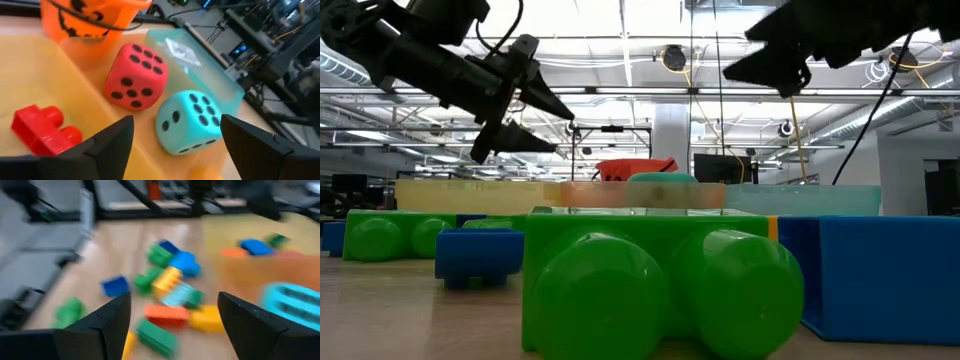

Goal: Pick & Place Toys
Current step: Put the bottom yellow game piece into the yellow bin

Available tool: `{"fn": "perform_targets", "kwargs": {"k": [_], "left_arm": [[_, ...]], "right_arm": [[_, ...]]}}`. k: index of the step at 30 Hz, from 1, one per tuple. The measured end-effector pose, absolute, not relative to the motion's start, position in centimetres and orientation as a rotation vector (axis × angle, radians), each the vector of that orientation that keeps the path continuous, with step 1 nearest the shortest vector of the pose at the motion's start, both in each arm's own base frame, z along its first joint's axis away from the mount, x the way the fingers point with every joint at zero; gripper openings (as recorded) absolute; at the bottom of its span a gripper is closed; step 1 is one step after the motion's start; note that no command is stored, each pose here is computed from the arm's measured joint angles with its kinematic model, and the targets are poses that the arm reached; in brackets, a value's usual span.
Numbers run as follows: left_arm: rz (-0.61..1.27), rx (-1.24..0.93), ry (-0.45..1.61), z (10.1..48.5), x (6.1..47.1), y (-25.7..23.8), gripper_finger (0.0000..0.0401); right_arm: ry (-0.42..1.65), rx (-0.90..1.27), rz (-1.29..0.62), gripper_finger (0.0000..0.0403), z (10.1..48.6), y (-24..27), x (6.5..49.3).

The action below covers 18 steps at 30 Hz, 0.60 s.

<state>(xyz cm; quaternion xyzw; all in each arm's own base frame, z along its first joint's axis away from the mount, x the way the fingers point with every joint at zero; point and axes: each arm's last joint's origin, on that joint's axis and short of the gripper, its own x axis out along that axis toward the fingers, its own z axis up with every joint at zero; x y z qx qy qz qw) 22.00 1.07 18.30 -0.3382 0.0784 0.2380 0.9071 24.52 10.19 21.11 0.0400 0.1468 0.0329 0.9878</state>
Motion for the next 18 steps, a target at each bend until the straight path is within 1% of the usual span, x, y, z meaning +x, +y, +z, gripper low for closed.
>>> {"fn": "perform_targets", "kwargs": {"k": [2, 4, 7, 9, 15, 18], "left_arm": [[0.488, -0.701, 0.153, 18.4, 22.0, 1.1, 0.0296], [0.488, -0.698, 0.154, 18.4, 22.0, 1.1, 0.0299], [0.486, -0.676, 0.160, 18.4, 22.0, 1.1, 0.0302], [0.485, -0.672, 0.160, 18.4, 22.0, 1.1, 0.0302], [0.485, -0.679, 0.154, 18.4, 22.0, 1.1, 0.0303], [0.486, -0.678, 0.155, 18.4, 22.0, 1.1, 0.0307]], "right_arm": [[0.258, 0.093, 0.115, 0.0265, 20.4, 11.2, 25.1], [0.264, 0.058, 0.132, 0.0265, 19.6, 12.2, 25.5], [0.296, 0.003, 0.098, 0.0265, 19.2, 13.6, 26.5], [0.345, -0.030, 0.077, 0.0265, 19.3, 14.6, 27.2], [0.593, -0.026, 0.035, 0.0273, 18.8, 17.2, 28.8], [0.645, -0.023, 0.030, 0.0281, 17.9, 18.4, 29.6]]}}
